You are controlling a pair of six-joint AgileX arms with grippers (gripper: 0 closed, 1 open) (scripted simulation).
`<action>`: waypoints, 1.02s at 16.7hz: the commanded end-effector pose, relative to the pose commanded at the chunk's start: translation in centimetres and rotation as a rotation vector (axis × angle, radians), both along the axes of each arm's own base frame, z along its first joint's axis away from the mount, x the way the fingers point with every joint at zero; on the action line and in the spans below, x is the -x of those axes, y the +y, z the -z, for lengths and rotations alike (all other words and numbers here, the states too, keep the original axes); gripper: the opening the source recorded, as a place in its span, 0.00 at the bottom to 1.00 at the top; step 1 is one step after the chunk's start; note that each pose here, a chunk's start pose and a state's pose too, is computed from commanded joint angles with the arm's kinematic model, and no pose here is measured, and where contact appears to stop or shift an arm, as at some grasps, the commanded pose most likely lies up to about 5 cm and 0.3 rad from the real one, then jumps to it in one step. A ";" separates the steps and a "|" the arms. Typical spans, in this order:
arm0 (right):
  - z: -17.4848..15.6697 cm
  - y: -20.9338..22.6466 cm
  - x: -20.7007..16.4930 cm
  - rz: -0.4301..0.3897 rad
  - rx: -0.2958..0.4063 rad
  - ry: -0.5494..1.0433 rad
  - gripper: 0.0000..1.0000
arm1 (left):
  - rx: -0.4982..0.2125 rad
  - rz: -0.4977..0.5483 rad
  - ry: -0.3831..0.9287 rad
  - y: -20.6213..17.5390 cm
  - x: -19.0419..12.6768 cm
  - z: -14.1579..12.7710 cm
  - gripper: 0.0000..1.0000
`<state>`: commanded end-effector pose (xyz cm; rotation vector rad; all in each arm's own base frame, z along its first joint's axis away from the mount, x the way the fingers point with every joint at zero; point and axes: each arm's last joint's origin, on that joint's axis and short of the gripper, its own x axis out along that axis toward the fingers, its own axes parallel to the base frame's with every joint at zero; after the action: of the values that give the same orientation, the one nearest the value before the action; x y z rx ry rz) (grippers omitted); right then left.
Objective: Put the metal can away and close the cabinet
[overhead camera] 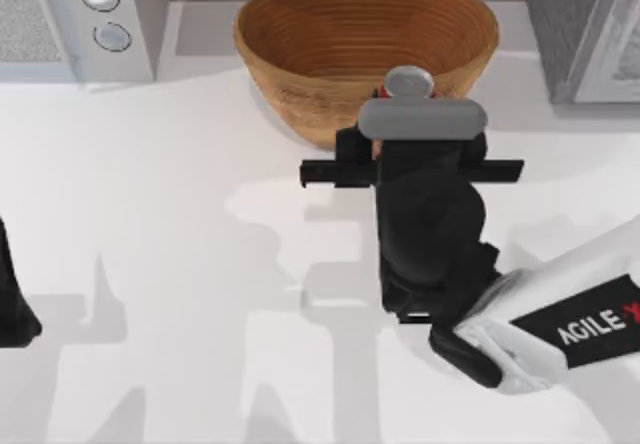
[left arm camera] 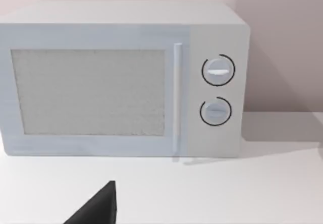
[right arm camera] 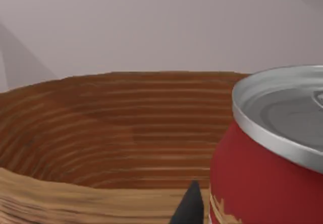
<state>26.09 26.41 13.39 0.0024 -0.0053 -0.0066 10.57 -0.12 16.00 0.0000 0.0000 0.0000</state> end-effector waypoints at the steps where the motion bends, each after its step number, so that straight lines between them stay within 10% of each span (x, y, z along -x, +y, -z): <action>1: -0.9 -0.1 0.1 0.000 0.000 0.000 0.00 | 0.000 0.000 0.000 0.0 0.0 0.0 1.00; 17: -7.0 -8.4 0.6 0.004 0.023 0.028 0.00 | 0.000 0.000 0.000 0.0 0.0 0.0 1.00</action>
<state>25.44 18.02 20.34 -0.0206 0.0231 -0.0107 10.57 -0.12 16.00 0.0000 0.0000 0.0000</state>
